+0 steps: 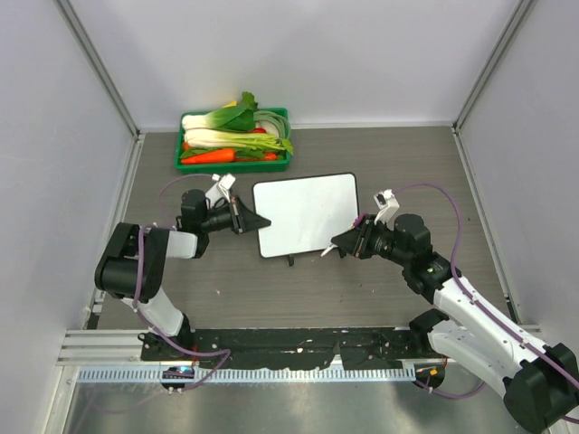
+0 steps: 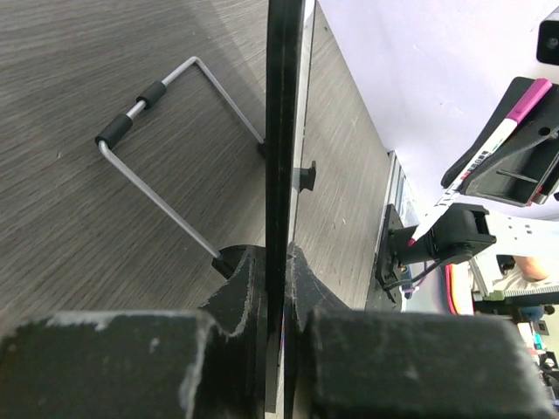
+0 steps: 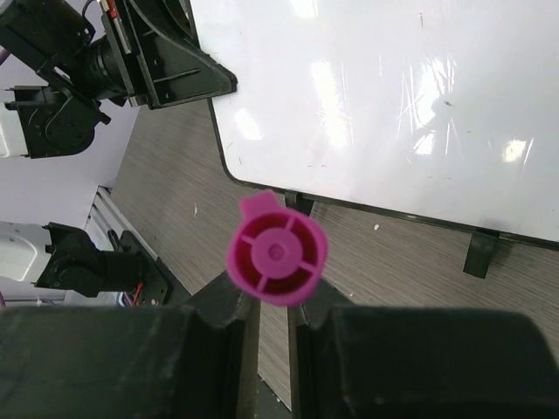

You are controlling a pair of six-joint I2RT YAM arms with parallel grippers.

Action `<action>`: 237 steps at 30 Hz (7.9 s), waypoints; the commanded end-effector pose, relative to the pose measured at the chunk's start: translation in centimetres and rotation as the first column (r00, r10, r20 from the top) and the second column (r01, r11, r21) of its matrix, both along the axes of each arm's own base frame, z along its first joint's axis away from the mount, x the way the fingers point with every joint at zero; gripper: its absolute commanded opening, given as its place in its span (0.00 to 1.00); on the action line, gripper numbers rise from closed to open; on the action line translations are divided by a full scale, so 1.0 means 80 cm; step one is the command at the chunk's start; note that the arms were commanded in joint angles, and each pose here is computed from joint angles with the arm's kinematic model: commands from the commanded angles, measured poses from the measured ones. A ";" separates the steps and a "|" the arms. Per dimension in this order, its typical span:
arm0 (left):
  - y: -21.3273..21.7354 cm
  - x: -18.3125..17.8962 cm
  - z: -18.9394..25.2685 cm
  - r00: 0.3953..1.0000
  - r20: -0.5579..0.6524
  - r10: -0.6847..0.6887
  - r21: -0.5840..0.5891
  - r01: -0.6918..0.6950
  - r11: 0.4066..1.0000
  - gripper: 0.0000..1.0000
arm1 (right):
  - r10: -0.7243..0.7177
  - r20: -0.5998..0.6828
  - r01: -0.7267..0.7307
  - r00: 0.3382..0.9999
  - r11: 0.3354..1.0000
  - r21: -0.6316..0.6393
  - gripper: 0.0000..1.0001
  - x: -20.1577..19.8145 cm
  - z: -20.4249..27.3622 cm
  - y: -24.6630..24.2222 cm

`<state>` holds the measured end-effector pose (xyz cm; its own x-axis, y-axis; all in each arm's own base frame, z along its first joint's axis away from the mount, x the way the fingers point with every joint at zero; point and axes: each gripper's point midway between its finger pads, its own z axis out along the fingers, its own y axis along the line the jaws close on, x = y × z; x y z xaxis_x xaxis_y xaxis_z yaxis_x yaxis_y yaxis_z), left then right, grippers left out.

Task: Write a sentence on the whiteboard
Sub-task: Move the whiteboard to the center of the board, then write a sentence on the whiteboard.

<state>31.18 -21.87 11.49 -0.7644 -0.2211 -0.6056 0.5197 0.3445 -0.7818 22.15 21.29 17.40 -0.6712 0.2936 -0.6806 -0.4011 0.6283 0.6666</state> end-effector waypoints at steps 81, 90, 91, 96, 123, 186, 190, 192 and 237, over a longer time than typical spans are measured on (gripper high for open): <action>0.021 -0.090 0.045 0.973 0.138 0.185 0.121 -0.202 0.972 0.87 | 0.011 0.271 -0.003 0.963 1.000 -0.027 0.02 -0.007 0.111 -0.018; 0.001 -0.087 0.057 0.992 0.045 0.122 0.029 -0.123 0.992 0.78 | 0.010 0.274 0.001 0.962 0.999 -0.039 0.01 0.007 0.106 -0.012; -0.001 -0.086 0.056 0.993 0.037 0.111 0.025 -0.112 0.993 0.76 | 0.010 0.277 0.001 0.961 0.999 -0.040 0.02 0.008 0.107 -0.012; -0.005 -0.081 0.055 0.995 0.030 0.099 0.020 -0.099 0.995 0.75 | 0.017 0.284 -0.003 0.959 0.999 -0.047 0.01 0.012 0.111 -0.009; -0.020 -0.084 0.045 0.999 -0.011 0.030 -0.008 -0.030 1.000 0.54 | 0.065 0.258 -0.052 0.964 0.997 -0.055 0.01 0.019 0.106 0.004; -0.031 -0.075 -0.020 0.989 0.027 -0.145 0.138 0.140 0.980 0.00 | -0.004 0.536 0.107 0.844 0.981 -0.160 0.02 0.077 0.109 0.118; -0.031 -0.075 -0.021 0.989 0.024 -0.144 0.139 0.139 0.980 0.00 | -0.012 0.565 0.134 0.825 0.975 -0.176 0.01 0.067 0.112 0.121; -0.032 -0.075 -0.020 0.989 0.025 -0.147 0.137 0.142 0.980 0.00 | -0.009 0.577 0.144 0.817 0.972 -0.188 0.01 0.064 0.109 0.122; -0.032 -0.077 -0.019 0.987 0.022 -0.156 0.123 0.153 0.981 0.00 | -0.025 0.514 0.201 0.858 0.935 -0.291 0.01 0.071 0.045 0.120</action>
<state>25.39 -24.71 11.61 -0.7650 -0.0542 -0.6417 0.5940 0.3256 -0.7356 27.90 31.17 20.71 -0.2016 0.0227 -0.9792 -0.5493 0.8251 0.1323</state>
